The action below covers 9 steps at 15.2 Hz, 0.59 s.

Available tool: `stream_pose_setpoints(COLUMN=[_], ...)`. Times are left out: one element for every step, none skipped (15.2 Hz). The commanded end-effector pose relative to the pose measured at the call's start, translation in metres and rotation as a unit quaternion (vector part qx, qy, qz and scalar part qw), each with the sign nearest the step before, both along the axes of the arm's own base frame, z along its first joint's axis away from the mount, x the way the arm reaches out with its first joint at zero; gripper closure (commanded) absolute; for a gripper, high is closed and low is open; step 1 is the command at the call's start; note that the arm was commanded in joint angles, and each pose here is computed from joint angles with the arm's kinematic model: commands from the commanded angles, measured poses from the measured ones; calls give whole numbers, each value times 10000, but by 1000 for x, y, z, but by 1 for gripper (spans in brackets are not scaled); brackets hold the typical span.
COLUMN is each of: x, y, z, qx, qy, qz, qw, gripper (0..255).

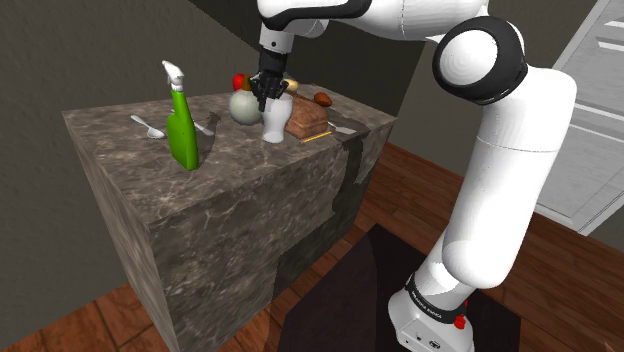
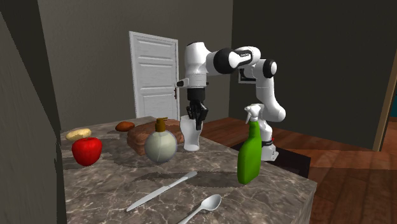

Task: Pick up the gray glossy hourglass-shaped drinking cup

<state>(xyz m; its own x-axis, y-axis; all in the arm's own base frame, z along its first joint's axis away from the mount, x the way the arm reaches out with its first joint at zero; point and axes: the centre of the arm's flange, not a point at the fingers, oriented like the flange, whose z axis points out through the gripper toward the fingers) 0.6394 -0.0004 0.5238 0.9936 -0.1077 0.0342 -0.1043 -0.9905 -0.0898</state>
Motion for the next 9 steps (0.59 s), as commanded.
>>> stream_pose_setpoints(x=[0,0,1,0,0,1,1,1,1], y=[0,0,0,0,0,0,0,0,0], z=[-1,-1,-1,4,9,15,20,25,31], qx=[1,1,1,0,0,1,1,1,1], qy=[12,12,12,12,12,12,12,12,12], qz=[-1,-1,0,0,0,0,0,0,0], qw=[10000,10000,10000,10000,10000,10000,10000,10000,10000], gripper=[255,255,255,255,255,255,255,255,255])
